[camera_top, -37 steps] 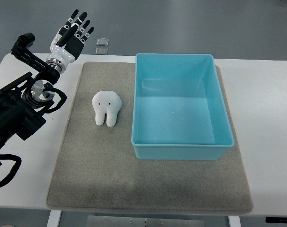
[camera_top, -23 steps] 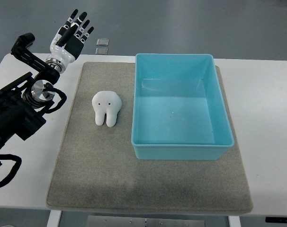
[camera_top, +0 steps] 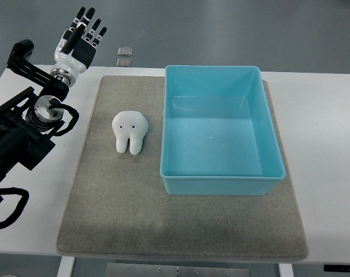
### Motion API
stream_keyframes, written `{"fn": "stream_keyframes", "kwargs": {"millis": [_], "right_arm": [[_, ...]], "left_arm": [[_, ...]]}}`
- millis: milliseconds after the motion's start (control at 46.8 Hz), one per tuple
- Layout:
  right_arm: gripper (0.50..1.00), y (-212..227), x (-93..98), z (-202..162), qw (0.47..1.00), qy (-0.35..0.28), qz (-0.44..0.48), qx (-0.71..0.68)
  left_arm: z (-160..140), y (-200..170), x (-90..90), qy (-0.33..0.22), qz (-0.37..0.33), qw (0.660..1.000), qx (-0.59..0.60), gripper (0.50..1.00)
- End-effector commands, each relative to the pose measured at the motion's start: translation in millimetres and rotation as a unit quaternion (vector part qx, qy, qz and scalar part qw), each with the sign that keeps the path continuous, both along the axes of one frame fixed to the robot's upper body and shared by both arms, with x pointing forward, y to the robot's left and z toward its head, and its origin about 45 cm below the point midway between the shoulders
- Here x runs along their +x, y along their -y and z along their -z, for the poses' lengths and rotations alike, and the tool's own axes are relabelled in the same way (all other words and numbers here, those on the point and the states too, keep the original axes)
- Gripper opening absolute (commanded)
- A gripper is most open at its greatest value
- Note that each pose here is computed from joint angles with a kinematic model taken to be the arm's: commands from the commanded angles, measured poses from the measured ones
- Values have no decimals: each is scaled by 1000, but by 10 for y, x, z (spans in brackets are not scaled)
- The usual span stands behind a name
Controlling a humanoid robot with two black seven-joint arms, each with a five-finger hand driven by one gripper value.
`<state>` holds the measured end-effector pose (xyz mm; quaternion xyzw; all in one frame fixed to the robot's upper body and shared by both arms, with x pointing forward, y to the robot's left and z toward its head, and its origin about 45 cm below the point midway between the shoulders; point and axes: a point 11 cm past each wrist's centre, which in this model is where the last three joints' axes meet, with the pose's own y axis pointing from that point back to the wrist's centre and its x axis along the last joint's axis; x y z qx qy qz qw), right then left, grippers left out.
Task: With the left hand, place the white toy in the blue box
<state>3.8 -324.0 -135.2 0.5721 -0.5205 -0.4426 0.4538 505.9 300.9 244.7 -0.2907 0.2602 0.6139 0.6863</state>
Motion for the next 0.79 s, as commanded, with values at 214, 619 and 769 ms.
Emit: {"fn": "stream_keyframes", "kwargs": {"millis": [214,619,769], "right_arm": [[936,0,2,0,1000,0,0,0],[936,0,2,0,1000,0,0,0],[936,0,2,0,1000,0,0,0]], "left_arm": [[14,68,-6,1,37,993,112,975],[-154,-16,22,21,75,962,262,971],[-171,-22,23,18,98,945,312,973]]}}
